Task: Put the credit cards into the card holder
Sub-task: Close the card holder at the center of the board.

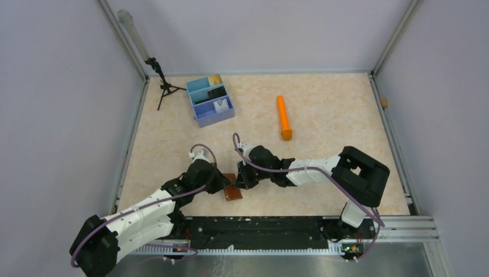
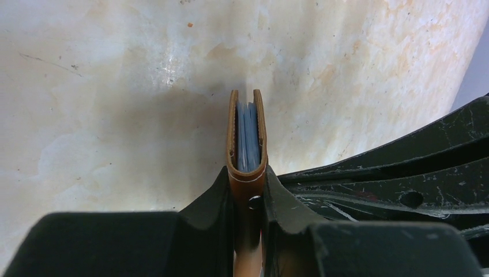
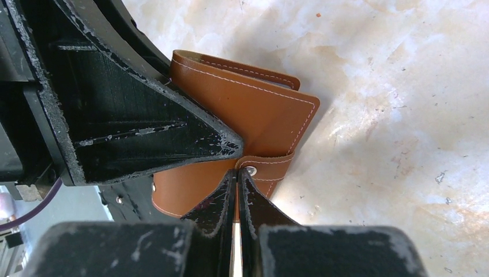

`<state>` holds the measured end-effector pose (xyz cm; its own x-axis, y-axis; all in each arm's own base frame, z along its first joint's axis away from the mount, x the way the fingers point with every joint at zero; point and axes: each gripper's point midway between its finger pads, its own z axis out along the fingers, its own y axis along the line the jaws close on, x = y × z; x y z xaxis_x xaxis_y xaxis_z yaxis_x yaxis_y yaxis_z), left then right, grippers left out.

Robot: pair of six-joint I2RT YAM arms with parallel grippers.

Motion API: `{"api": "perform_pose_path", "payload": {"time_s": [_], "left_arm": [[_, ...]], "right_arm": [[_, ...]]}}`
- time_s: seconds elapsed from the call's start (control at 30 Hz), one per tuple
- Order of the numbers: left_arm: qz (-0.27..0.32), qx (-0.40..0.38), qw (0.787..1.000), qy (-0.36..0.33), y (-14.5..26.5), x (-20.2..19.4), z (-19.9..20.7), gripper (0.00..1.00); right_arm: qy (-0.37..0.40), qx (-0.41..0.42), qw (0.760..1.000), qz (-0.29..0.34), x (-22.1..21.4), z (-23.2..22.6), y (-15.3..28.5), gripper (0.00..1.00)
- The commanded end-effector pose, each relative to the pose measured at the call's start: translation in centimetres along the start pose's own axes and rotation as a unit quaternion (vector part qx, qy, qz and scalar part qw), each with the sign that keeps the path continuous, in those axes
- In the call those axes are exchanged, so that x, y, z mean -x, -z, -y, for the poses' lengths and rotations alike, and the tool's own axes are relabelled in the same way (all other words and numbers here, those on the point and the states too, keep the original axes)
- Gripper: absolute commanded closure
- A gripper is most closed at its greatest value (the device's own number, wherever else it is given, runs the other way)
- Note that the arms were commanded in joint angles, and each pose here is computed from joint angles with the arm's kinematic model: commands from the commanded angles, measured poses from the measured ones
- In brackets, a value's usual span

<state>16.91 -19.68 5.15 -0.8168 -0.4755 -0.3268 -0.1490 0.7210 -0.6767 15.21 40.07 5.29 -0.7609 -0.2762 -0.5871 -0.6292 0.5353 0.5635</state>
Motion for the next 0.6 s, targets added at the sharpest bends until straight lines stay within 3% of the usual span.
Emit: {"api": "perform_pose_path", "payload": {"time_s": [0.0, 0.57], "left_arm": [[0.016, -0.044, 0.999, 0.007, 0.2, 0.9, 2.2, 1.00], [0.018, -0.039, 0.999, 0.001, 0.3, 0.8, 1.6, 1.00]], "right_arm": [[0.010, 0.040, 0.999, 0.011, 0.5, -1.3, -0.7, 1.00], [-0.013, -0.003, 1.000, -0.011, -1.6, 2.3, -1.6, 1.00]]}}
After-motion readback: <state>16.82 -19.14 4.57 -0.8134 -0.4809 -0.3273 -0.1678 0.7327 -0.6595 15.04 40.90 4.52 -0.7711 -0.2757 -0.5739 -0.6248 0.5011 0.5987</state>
